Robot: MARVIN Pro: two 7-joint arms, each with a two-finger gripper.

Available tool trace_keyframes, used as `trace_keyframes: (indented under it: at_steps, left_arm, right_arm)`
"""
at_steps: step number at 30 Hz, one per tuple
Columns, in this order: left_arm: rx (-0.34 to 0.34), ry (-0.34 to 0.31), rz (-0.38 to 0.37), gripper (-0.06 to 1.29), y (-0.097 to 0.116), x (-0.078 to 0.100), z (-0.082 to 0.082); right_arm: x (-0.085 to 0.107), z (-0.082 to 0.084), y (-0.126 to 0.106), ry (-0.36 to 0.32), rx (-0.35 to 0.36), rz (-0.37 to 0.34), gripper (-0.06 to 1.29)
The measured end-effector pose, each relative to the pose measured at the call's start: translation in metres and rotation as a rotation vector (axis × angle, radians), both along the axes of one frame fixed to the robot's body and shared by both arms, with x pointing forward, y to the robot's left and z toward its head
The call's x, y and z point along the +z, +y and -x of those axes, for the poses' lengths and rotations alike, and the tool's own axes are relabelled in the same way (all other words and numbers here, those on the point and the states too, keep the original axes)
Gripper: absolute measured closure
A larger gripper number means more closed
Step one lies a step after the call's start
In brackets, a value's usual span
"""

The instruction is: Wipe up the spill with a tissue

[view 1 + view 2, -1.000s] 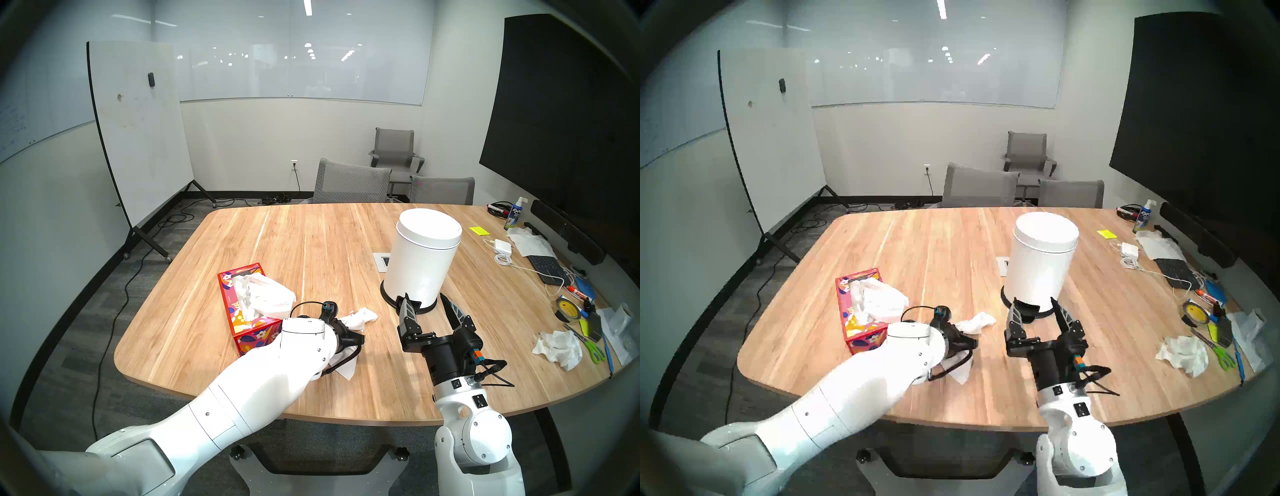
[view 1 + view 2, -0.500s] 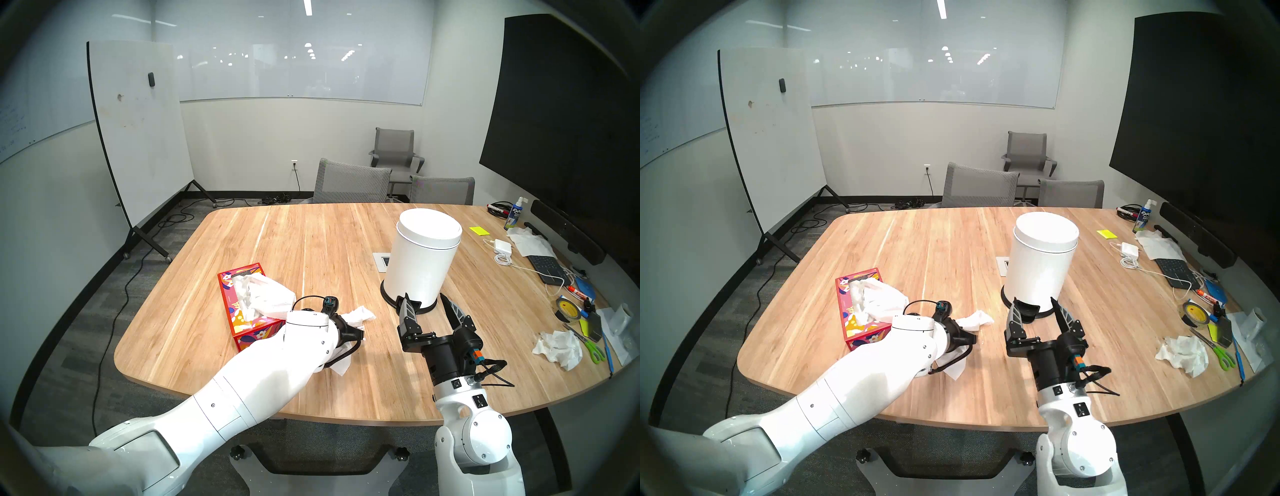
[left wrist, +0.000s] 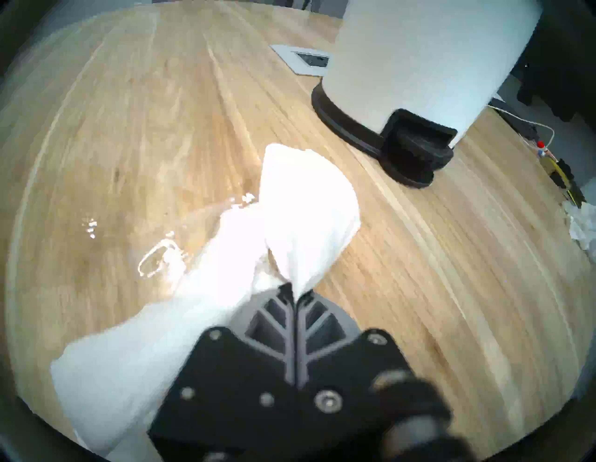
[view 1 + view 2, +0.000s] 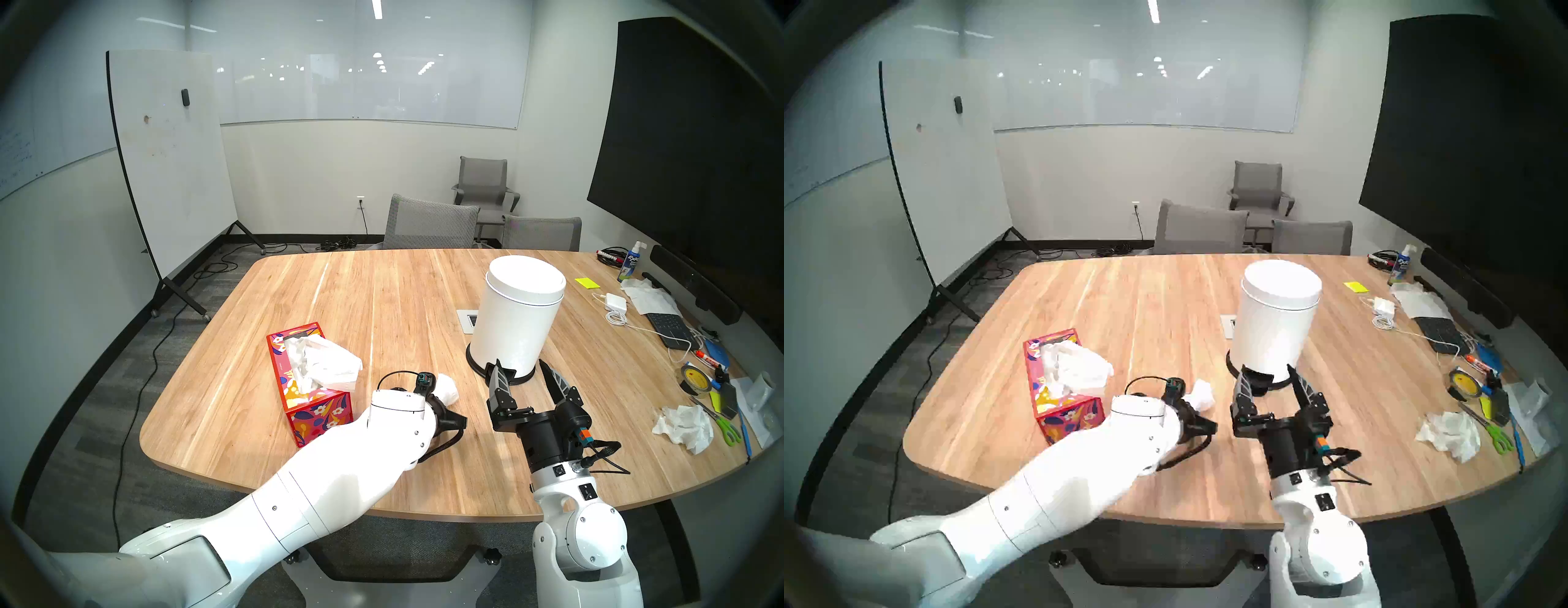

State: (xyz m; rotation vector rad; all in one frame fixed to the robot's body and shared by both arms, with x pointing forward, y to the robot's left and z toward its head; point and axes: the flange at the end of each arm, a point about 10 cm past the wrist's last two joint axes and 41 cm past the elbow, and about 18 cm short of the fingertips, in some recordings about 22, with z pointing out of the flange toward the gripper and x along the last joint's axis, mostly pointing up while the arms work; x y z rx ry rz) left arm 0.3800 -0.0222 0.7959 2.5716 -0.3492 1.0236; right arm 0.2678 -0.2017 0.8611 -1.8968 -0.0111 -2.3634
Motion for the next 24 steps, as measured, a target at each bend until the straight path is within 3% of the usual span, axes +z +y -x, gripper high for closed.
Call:
trace_keyframes:
  at_steps: [7,14,24]
  left_arm:
    - [-0.019,0.003,0.013,1.25,0.0,-0.002,0.027]
    - [-0.016,0.0,0.021,1.25,0.016,-0.005,0.049]
    - [0.018,-0.01,0.04,1.25,0.046,-0.009,0.048]
  right_arm:
    - [0.0,0.0,0.0,0.0,0.0,0.0,0.0]
    - [0.0,0.0,0.0,0.0,0.0,0.0,0.0]
    - [0.0,0.0,0.0,0.0,0.0,0.0,0.0]
